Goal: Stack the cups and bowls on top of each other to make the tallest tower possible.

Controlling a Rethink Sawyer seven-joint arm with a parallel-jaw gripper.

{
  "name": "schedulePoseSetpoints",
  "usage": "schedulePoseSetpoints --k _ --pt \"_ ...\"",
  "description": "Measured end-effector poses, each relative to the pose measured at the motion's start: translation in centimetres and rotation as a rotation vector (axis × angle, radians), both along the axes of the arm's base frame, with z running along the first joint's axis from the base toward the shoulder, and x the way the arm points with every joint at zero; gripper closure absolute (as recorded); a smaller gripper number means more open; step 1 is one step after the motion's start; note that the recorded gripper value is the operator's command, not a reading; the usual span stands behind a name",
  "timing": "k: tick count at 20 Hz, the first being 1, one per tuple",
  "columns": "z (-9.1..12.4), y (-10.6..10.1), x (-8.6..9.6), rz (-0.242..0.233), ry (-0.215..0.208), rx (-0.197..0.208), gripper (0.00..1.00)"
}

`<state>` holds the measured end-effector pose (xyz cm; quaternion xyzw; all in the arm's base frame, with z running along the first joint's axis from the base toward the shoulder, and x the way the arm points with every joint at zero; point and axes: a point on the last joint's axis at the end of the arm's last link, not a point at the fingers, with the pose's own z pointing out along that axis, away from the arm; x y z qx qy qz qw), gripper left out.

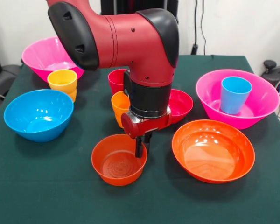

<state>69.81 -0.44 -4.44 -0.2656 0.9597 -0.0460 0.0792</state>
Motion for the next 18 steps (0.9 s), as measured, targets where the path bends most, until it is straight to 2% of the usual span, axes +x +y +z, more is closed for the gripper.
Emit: schedulePoseSetpoints --k 5,11,13,16,18 --pt "0.2 0.0 0.1 -0.002 -0.002 0.000 1.00" --pt "3.2 0.9 0.0 -0.004 0.024 -0.017 1.00" --pt "5.1 2.0 -0.1 0.006 0.042 -0.043 1.00" --pt "6.5 3.1 -0.1 0.018 0.053 -0.066 1.00" --pt "7.9 4.3 -0.1 0.038 0.061 -0.101 1.00"
